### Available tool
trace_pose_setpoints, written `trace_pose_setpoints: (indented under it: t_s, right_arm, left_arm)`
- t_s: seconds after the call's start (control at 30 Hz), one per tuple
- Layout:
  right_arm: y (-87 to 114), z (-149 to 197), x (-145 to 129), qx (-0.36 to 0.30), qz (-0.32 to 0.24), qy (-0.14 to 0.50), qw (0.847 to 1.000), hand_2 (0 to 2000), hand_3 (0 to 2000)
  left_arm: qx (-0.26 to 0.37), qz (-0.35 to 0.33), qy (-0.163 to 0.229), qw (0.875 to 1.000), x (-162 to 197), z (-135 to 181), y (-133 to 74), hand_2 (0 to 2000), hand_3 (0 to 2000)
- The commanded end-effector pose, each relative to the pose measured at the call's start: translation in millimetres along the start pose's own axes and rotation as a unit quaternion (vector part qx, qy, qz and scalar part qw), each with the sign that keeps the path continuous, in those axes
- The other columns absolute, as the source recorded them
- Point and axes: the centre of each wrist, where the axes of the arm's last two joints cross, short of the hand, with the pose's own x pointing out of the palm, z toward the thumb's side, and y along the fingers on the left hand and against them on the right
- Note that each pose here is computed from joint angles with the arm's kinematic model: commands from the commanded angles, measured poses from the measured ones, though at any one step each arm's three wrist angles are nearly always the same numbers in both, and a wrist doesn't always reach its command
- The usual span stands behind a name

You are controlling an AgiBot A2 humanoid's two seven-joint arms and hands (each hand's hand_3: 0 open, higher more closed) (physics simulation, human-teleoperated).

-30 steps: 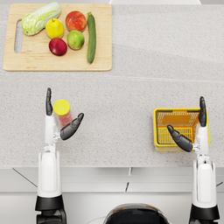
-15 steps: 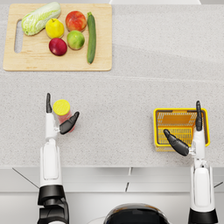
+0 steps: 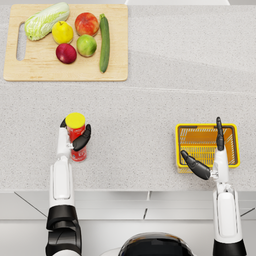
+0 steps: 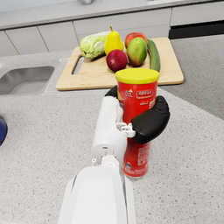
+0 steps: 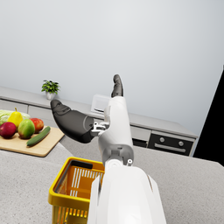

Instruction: Pick up the red potato chip and place it into the yellow basket

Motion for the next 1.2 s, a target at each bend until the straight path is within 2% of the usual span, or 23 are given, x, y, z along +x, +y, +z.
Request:
trace_pose_setpoints:
  t_s: [0.03, 0.17, 0.3, 0.43, 0.63, 0.7, 0.73, 0.77, 0.8, 0.83, 0.87, 0.9, 1.0, 1.1, 1.13, 1.2]
  right_arm:
    - [-8.3, -2.3, 31.5, 0.001, 0.052, -0.021, 0.998, 0, 0]
    - [-10.8, -7.3, 65.0, 0.012, 0.101, -0.043, 0.994, 0, 0]
    - [-17.4, -4.9, 94.6, 0.009, 0.14, -0.063, 0.988, 0, 0]
    - [-26.6, -8.6, 118.7, 0.019, 0.166, -0.075, 0.983, 0, 0]
    - [-38.1, -10.4, 121.0, 0.022, 0.167, -0.083, 0.982, 0, 0]
    - [-36.7, -8.8, 119.8, 0.016, 0.193, -0.082, 0.978, 0, 0]
    - [-36.1, -10.0, 118.0, 0.018, 0.2, -0.081, 0.976, 1361, 327]
    - [-35.5, -11.0, 118.2, 0.016, 0.251, -0.078, 0.965, 2000, 653]
    - [-34.5, -10.8, 117.1, 0.012, 0.283, -0.075, 0.956, 2000, 980]
    - [-35.5, -9.1, 116.7, 0.007, 0.295, -0.073, 0.953, 2000, 1307]
    - [-37.7, -7.1, 115.1, 0.003, 0.292, -0.073, 0.954, 2000, 1633]
    - [-39.4, -4.1, 111.5, -0.001, 0.275, -0.073, 0.959, 2000, 1960]
    - [-54.3, 3.7, 91.5, -0.017, 0.2, -0.08, 0.976, 2000, 2000]
    - [-75.2, 17.5, 39.1, -0.052, 0.106, -0.079, 0.99, 2000, 2000]
    - [-74.4, 23.6, 16.7, -0.067, 0.065, -0.073, 0.993, 2000, 2000]
    - [-68.4, 26.3, -17.1, -0.077, 0.004, -0.065, 0.995, 2000, 2000]
  left_arm:
    - [0.18, -0.043, 0.028, 0.982, 22.2, 89.9, -21.9, 2000, 2000]
    - [0.298, -0.102, 0.044, 0.948, 53.8, 144.0, -55.5, 2000, 2000]
    - [0.37, -0.167, 0.043, 0.913, 94.9, 176.8, -81.0, 2000, 2000]
    - [0.378, -0.246, 0.051, 0.891, 137.5, 173.2, -99.8, 2000, 2000]
    - [0.384, -0.303, 0.054, 0.871, 163.3, 167.1, -121.1, 2000, 2000]
    - [0.378, -0.295, 0.06, 0.875, 163.7, 162.8, -121.7, 2000, 2000]
    - [0.377, -0.287, 0.06, 0.878, 161.7, 162.7, -119.6, 2000, 2000]
    - [0.377, -0.284, 0.063, 0.88, 159.6, 162.6, -117.5, 2000, 2000]
    - [0.378, -0.283, 0.064, 0.879, 158.5, 163.6, -116.5, 2000, 2000]
    - [0.378, -0.281, 0.065, 0.88, 157.5, 163.6, -115.5, 639, 1673]
    - [0.38, -0.262, 0.061, 0.885, 151.4, 163.8, -115.4, 0, 1347]
    - [0.382, -0.244, 0.055, 0.89, 145.2, 165.3, -113.3, 0, 1020]
    - [0.391, -0.163, 0.041, 0.905, 104.5, 169.6, -110.6, 0, 40]
    - [0.374, -0.032, 0.027, 0.927, 35.6, 155.1, -114.4, 0, 0]
    - [0.364, 0.028, 0.012, 0.931, 9.1, 148.5, -117.0, 0, 0]
    - [0.345, 0.096, -0.008, 0.934, -19.7, 136.4, -120.0, 0, 0]
